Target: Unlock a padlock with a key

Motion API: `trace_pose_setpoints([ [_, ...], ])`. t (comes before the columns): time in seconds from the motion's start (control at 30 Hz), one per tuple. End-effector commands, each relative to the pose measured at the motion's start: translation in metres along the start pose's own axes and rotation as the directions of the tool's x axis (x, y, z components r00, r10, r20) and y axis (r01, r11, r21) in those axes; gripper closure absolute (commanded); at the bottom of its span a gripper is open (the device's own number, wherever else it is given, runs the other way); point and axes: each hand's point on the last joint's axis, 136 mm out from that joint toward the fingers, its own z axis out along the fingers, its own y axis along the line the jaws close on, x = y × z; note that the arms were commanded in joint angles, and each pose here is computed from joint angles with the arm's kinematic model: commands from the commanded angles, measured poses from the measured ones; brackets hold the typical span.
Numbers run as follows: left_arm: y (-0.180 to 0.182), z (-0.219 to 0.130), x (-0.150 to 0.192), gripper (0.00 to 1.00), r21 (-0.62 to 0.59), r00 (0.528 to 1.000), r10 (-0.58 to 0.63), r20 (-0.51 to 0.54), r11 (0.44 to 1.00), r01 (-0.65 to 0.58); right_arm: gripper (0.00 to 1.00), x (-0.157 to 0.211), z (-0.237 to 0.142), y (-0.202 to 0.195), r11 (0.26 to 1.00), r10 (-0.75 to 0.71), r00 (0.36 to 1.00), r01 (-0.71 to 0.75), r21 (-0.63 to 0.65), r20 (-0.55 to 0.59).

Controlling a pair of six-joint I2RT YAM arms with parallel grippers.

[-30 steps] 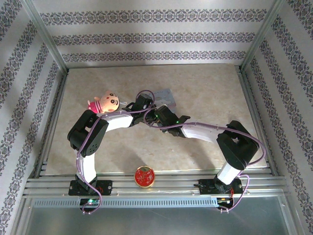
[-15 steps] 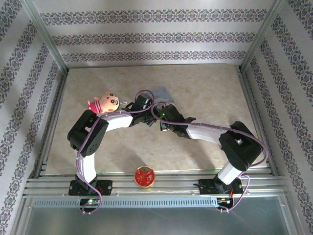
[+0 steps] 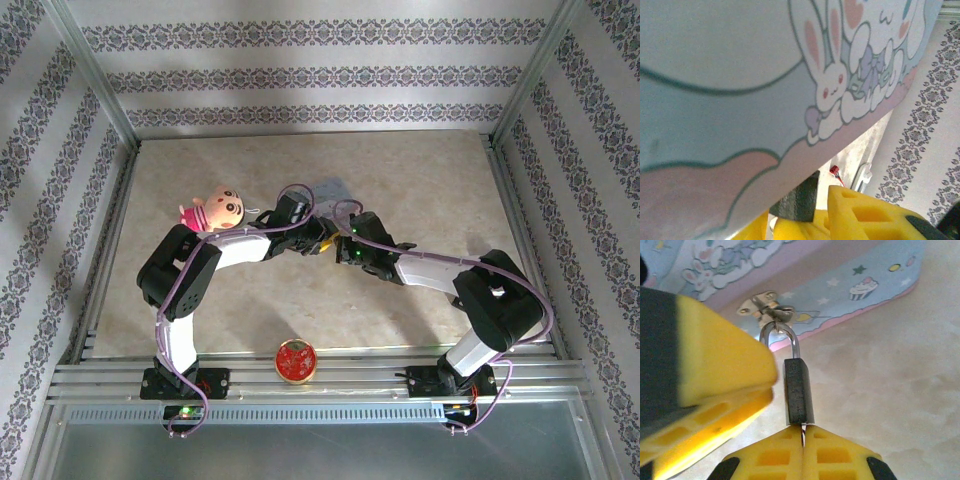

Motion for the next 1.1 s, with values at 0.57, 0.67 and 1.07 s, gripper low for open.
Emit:
trace_pose_setpoints([
  [0.57, -0.005, -0.066, 0.012, 0.01, -0.068, 0.988, 0.128, 0.084, 0.99, -0.122, 1.0, 0.029, -0.029, -0.01, 0.998, 0.055, 0.998, -0.055, -0.001, 0.021],
  [0.67, -0.017, -0.082, 0.006, 0.01, -0.086, 0.967, 0.214, 0.136, 0.975, -0.204, 1.0, 0.035, -0.031, -0.012, 0.998, 0.063, 0.998, -0.063, 0.01, 0.027],
  [1.07, -0.017, -0.096, -0.014, 0.01, -0.175, 0.91, 0.34, 0.238, 0.936, -0.304, 0.92, 0.038, -0.011, -0.004, 0.998, 0.043, 0.999, -0.043, 0.04, 0.011],
])
